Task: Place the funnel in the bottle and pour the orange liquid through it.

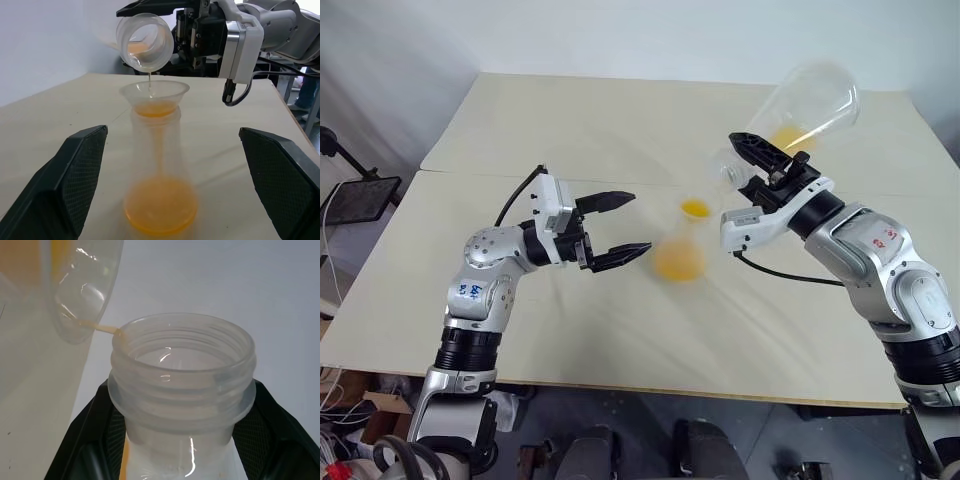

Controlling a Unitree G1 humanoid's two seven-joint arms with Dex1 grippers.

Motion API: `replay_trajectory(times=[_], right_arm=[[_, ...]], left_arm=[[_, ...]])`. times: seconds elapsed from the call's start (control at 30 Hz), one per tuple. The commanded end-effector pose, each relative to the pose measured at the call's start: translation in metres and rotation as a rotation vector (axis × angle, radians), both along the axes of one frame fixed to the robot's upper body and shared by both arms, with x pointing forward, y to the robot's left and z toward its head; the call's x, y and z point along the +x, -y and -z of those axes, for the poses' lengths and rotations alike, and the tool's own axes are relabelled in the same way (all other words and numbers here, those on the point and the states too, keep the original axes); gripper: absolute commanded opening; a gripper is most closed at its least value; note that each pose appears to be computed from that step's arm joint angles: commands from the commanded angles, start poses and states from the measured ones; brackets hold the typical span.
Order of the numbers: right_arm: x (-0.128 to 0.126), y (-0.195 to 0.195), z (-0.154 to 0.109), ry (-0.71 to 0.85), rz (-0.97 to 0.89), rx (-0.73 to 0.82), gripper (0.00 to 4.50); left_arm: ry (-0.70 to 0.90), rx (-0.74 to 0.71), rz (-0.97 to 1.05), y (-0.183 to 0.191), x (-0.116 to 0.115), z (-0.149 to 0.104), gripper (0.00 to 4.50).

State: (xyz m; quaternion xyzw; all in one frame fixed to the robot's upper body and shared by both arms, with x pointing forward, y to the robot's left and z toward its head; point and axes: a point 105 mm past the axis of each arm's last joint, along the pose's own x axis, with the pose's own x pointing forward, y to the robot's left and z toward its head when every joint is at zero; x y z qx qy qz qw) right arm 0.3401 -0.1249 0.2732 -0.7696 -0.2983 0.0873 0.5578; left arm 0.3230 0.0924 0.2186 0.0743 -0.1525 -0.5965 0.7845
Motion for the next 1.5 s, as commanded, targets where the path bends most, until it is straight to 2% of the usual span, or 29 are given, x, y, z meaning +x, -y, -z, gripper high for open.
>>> replay_trajectory(times=[0.03,1.5], right_arm=[[-0.0078,-0.0034,-0.0139,0.067,-0.024,-0.004,2.44],[-0.0038,-0.0033,-0.0071,0.100,-0.021,-0.104,2.44]], left_arm=[[0.040,-0.009,0.008,0.0007,-0.0031,-0.0091,4.50],[0.043,-0.017,0.009,-0.0004,-0.0034,-0.0085,4.50]])
